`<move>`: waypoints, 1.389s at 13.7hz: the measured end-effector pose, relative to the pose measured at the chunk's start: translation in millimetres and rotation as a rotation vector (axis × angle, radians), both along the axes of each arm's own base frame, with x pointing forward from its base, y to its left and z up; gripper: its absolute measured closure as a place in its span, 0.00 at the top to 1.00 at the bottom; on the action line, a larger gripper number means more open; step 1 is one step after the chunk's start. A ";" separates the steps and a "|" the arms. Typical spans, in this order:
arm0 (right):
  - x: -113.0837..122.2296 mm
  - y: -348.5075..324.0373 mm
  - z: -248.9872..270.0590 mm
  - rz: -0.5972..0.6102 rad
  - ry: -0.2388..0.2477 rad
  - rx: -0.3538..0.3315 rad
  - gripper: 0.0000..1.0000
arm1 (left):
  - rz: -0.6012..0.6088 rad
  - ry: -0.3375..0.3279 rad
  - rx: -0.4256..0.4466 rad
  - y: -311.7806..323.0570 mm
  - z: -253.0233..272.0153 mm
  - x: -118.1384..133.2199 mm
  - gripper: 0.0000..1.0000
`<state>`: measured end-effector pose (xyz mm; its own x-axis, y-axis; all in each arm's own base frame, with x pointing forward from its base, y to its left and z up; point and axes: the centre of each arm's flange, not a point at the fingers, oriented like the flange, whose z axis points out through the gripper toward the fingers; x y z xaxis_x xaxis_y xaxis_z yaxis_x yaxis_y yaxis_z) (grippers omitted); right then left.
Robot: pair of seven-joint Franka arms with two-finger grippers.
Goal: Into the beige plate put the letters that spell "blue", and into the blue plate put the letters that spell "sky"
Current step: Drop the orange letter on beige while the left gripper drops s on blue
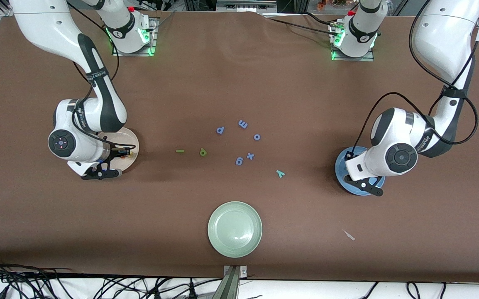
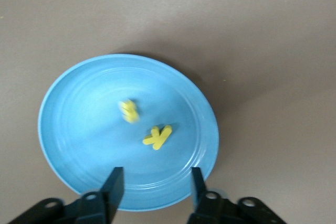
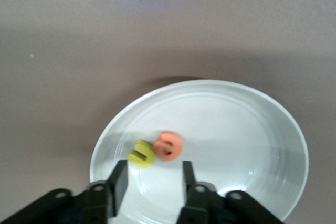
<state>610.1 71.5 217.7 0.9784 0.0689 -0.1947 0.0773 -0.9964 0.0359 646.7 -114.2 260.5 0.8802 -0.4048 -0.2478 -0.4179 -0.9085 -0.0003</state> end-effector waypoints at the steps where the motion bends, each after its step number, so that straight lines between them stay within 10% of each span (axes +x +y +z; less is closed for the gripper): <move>1: 0.3 2.3 1.0 -0.039 -0.005 -0.006 0.63 | 0.006 0.004 -0.025 -9.1 1.4 -1.2 0.76; 3: 2.2 19.1 10.5 -0.127 -0.023 -0.012 0.84 | 0.046 0.009 -0.112 -30.1 9.8 -0.4 0.98; 5: 1.4 52.3 22.0 -0.235 -0.037 -0.012 1.00 | 0.057 -0.006 -0.182 -58.6 21.3 2.7 1.00; 11: -8.6 138.6 31.2 -0.526 -0.053 -0.030 1.00 | 0.291 -0.080 -0.139 -174.7 16.4 -0.1 1.00; 19: -22.2 203.3 30.2 -0.552 -0.066 -0.037 1.00 | 0.501 -0.148 -0.087 -130.5 -19.0 29.8 1.00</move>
<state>587.8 274.8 247.9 0.8773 -0.4635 -0.1247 -0.4598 -0.8861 0.0584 676.5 -244.7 241.5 0.9940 0.0611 -0.0906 0.0665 -0.9961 0.0577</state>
